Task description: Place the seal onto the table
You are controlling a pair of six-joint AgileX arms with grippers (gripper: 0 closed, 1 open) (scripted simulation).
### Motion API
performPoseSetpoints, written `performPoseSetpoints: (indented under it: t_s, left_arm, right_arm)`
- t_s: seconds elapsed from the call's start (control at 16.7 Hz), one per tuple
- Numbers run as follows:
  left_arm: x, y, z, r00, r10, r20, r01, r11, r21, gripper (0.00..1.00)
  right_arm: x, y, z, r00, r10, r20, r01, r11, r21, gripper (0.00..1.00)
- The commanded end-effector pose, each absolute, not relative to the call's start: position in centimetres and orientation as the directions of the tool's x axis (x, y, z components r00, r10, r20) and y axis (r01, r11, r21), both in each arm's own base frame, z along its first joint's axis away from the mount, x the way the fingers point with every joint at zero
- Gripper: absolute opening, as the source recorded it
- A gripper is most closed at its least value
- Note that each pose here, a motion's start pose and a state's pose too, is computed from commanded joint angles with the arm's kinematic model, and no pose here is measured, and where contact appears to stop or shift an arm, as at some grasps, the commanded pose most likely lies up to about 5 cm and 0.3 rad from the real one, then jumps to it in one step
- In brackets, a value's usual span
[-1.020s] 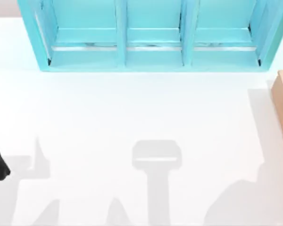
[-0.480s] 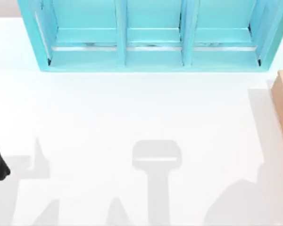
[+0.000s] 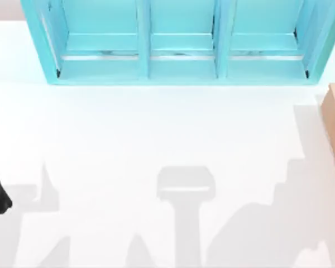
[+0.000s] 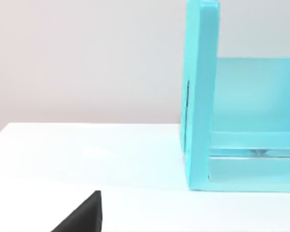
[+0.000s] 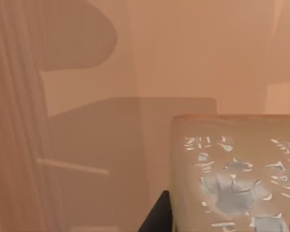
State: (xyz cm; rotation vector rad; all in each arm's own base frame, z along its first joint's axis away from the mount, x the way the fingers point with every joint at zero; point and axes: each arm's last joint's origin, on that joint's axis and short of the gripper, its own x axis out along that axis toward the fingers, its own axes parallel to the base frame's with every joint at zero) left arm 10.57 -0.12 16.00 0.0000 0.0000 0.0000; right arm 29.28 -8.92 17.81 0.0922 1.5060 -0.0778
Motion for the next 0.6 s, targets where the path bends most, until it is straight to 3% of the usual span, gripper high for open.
performPoseSetpoints:
  t_s: [0.3, 0.6]
  left_arm:
    - [10.6, -0.1, 16.0, 1.0, 0.0, 0.0, 0.0, 1.0, 0.0, 1.0]
    - [10.6, -0.1, 16.0, 1.0, 0.0, 0.0, 0.0, 1.0, 0.0, 1.0]
  right_arm:
    - [31.1, -2.5, 24.2, 0.084, 0.025, -0.996, 0.16, 0.986, 0.038, 0.0]
    - [27.9, 4.3, 28.6, 0.02, 0.011, -1.0, 0.043, 0.999, 0.012, 0.0]
